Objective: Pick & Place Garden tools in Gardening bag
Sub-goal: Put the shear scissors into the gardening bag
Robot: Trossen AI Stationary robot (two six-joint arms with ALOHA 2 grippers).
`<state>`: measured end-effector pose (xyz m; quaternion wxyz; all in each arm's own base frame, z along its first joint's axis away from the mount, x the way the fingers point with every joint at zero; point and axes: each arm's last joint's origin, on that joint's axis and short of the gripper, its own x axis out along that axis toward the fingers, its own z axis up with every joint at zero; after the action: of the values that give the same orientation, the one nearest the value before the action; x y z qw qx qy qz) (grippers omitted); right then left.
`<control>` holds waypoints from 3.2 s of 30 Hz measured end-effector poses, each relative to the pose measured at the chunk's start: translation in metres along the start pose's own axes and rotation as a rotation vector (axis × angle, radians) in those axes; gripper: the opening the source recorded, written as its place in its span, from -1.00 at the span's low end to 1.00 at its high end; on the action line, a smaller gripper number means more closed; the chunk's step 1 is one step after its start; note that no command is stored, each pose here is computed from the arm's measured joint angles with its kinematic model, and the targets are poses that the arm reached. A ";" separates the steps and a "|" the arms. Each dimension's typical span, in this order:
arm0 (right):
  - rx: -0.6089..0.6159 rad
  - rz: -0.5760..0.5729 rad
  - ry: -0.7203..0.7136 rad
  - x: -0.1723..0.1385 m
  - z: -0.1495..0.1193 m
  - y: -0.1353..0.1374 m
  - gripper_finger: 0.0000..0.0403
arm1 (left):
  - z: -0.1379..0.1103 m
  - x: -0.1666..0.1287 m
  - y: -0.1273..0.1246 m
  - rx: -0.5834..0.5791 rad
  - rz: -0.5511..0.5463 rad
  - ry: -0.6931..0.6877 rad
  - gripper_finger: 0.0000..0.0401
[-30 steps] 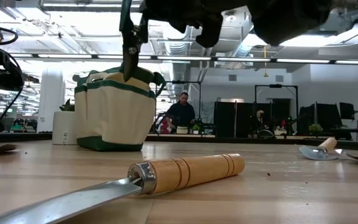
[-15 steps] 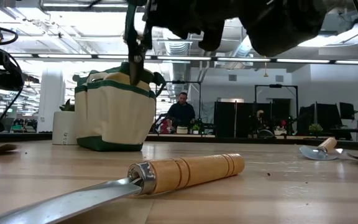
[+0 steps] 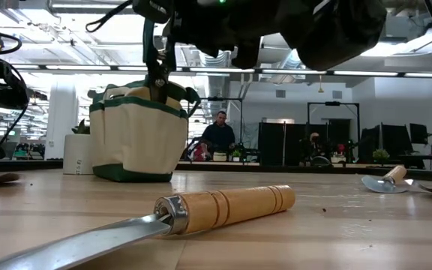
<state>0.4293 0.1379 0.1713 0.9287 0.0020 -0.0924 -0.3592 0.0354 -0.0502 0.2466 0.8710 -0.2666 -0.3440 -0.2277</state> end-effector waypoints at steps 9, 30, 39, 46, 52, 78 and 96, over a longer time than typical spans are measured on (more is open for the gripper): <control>-0.019 -0.001 0.064 0.006 -0.012 -0.002 -0.82 | 0.000 0.000 0.000 0.000 0.000 0.000 -0.90; -0.041 -0.002 0.096 0.012 -0.016 -0.003 -0.01 | 0.000 0.000 0.000 0.000 0.000 0.000 -0.90; -0.105 0.033 0.059 0.023 -0.001 0.005 0.26 | 0.000 0.000 0.000 0.000 0.000 0.000 -0.90; -0.233 0.030 0.011 0.024 0.027 0.023 0.27 | 0.000 0.000 0.000 0.000 0.000 0.000 -0.90; -0.354 -0.099 0.053 0.008 0.059 0.026 0.27 | 0.000 0.000 0.000 0.000 0.000 0.000 -0.90; -0.760 0.640 0.666 0.016 0.074 -0.051 0.26 | 0.000 0.000 0.000 0.010 0.003 0.000 -0.90; -0.816 0.757 0.576 0.034 0.046 -0.041 0.10 | 0.000 0.000 0.000 0.009 0.010 -0.001 -0.90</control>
<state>0.4190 0.0879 0.2191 0.9052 -0.2887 0.3117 0.0034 0.0355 -0.0497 0.2467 0.8732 -0.2643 -0.3443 -0.2218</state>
